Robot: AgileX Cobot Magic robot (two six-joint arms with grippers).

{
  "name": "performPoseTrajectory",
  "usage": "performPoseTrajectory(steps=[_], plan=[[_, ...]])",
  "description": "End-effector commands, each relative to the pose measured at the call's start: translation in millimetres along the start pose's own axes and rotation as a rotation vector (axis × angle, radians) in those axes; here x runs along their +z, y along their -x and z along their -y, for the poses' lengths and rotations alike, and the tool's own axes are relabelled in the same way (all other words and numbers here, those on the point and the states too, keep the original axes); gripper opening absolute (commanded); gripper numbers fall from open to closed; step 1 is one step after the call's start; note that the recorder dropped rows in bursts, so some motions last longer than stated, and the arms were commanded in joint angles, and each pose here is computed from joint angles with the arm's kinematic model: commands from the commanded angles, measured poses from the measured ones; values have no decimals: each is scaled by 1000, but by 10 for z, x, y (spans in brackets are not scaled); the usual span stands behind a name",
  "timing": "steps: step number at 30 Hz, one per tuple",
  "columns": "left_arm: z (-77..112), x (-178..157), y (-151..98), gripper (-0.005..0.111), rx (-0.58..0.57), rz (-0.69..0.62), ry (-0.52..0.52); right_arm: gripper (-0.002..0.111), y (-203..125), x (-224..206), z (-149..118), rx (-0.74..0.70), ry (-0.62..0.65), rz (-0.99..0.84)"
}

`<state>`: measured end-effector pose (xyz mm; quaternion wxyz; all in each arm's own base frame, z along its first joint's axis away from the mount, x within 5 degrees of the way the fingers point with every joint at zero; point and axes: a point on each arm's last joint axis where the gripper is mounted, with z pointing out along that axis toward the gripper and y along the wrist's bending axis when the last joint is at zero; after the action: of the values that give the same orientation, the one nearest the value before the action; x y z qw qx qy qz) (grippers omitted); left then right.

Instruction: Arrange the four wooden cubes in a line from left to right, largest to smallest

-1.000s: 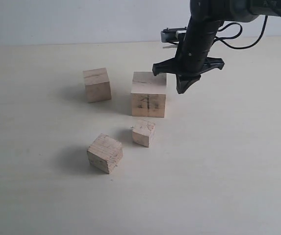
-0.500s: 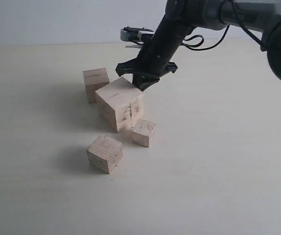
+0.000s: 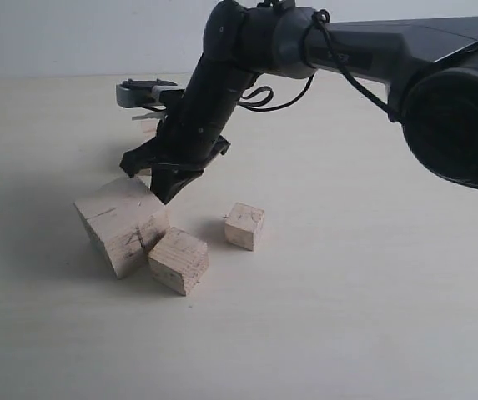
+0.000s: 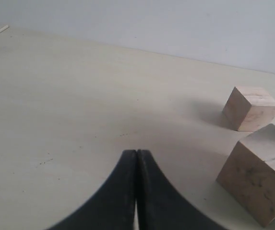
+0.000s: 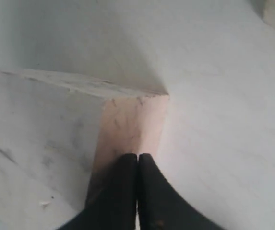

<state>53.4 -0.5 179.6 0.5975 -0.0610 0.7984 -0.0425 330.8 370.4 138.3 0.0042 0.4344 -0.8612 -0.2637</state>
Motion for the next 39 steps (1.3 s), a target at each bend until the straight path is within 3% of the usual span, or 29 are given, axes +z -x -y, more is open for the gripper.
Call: performPoseTrajectory(steps=[1, 5, 9, 13, 19, 25, 32, 39], plan=[[5, -6, 11, 0, 0, 14, -8, 0, 59, -173, 4, -43, -96, 50], [5, -6, 11, 0, 0, 14, -8, 0, 70, -493, -59, -26, -209, 78], [5, -6, 11, 0, 0, 14, -8, 0, 28, -837, -274, 1, -195, 85], [5, -6, 11, 0, 0, 14, -8, 0, -35, -1013, -409, 144, -176, 92], [5, -6, 11, 0, 0, 14, -8, 0, -63, -941, -440, 134, -166, 69], [5, -6, 11, 0, 0, 14, -8, 0, -146, -675, -504, 171, -71, 2], [5, -6, 11, 0, 0, 14, -8, 0, -525, -365, -571, 161, -101, 11], [5, -6, 11, 0, 0, 14, -8, 0, -579, -243, -521, 169, -111, 11]])
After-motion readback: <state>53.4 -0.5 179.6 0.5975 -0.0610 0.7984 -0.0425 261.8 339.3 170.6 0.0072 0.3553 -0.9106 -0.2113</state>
